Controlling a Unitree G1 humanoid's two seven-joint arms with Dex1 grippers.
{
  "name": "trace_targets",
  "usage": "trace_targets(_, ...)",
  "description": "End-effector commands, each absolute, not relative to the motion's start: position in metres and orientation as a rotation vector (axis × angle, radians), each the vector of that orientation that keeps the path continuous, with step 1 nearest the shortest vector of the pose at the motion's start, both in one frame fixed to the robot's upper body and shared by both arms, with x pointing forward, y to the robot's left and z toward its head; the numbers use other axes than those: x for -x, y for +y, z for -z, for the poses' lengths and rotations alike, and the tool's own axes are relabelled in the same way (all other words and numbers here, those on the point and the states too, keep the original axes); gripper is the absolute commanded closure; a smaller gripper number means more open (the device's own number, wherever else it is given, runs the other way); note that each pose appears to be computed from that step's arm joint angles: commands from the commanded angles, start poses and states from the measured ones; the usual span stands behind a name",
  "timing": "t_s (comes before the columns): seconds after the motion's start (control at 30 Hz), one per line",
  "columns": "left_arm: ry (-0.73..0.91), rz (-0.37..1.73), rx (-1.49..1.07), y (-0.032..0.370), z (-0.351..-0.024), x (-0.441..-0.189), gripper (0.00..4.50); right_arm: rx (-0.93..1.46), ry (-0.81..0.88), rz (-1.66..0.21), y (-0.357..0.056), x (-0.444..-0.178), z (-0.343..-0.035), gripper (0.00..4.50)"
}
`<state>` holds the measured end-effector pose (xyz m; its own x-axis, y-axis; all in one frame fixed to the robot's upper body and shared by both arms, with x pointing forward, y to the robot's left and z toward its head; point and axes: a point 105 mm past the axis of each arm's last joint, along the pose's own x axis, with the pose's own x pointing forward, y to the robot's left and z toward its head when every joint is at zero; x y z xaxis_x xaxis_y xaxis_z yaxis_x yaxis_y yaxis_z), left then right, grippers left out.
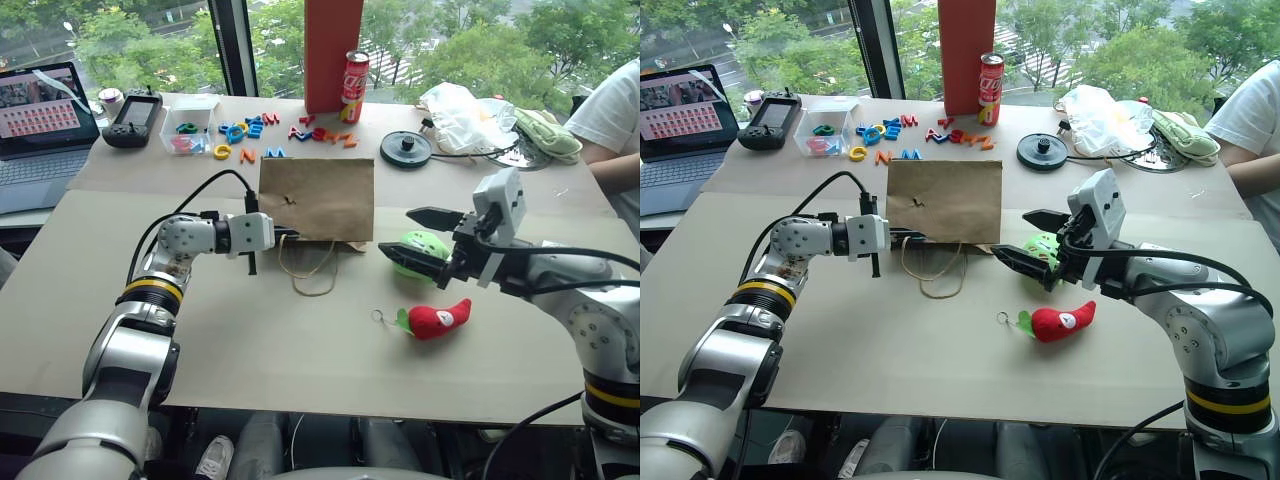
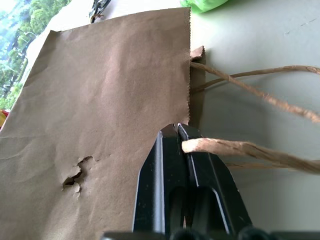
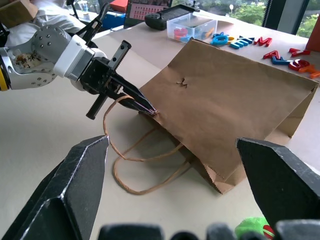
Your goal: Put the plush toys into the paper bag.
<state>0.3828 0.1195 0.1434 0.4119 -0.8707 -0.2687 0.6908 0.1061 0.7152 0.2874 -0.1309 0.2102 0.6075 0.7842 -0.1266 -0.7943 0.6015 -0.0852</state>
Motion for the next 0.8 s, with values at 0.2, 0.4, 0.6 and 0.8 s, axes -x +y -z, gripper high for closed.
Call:
trace_targets(0.2,-0.369,1.121,-0.72,0.124,-0.201,-0.38,4.49,0.187,0.107,-0.938,-0.11,-0.287,-0.191,0.0)
trace_targets(0.4,-0.395,1.073,-0.546,0.128,-0.242,-0.378,4.49,0.176,0.143,-0.937,-0.089,-0.292,-0.172,0.0)
trace_targets(0.6,-0.369,1.064,-0.491,0.126,-0.248,-0.375,4.49,0.114,0.137,-0.882,-0.073,-0.308,-0.17,0.0)
trace_targets(0.8,-0.348,1.073,-0.481,0.124,-0.242,-0.371,4.5,0.035,0.074,-0.793,-0.067,-0.325,-0.183,1.38)
